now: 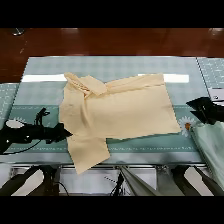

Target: Fold the shirts.

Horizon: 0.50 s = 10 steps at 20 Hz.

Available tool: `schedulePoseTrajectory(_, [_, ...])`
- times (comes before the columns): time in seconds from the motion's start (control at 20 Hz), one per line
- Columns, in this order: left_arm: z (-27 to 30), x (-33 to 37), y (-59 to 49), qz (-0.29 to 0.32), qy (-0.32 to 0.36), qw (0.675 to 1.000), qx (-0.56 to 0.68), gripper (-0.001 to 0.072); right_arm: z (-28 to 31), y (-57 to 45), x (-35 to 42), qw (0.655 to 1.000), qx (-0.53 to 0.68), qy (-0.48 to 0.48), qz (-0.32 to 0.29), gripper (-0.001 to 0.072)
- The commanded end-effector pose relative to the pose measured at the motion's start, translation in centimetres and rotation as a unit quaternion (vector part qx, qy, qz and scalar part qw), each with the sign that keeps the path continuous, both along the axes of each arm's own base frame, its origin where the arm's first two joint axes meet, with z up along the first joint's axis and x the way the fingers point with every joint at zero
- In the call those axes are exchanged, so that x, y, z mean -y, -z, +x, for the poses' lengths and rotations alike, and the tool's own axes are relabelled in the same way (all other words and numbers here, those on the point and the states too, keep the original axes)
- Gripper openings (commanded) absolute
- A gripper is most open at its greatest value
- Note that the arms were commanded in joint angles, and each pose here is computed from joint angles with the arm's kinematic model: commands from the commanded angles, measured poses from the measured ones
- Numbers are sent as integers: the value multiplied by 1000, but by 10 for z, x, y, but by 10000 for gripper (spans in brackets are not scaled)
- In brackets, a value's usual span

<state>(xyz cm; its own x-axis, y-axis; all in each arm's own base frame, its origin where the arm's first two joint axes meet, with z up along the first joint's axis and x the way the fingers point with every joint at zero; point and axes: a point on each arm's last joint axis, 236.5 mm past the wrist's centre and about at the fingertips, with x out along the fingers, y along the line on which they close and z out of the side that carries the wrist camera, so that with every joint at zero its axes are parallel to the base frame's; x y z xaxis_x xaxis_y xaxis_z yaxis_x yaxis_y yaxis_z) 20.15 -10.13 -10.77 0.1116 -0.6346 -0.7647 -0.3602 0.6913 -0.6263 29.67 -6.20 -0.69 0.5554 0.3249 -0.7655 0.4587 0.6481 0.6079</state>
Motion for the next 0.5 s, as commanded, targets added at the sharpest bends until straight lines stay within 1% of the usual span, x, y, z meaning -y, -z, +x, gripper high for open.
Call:
schedulePoseTrajectory(0.0, [7,2,-1,1,3,1000,11,28,-58,35,27,992,-122,33,-18,613])
schedulePoseTrajectory(0.1, [14,-1,-5,1,-5,1000,20,28,-87,55,9,985,-174,5,1,616])
schedulePoseTrajectory(0.15, [17,-1,-5,1,-9,1000,22,28,-90,61,0,984,-181,-5,4,616])
schedulePoseTrajectory(0.3, [19,-2,-4,4,-14,1000,26,29,-94,75,-20,976,-209,-59,2,618])
schedulePoseTrajectory(0.45, [22,-4,-3,10,-19,999,30,29,-73,83,-28,980,-191,-59,23,618])
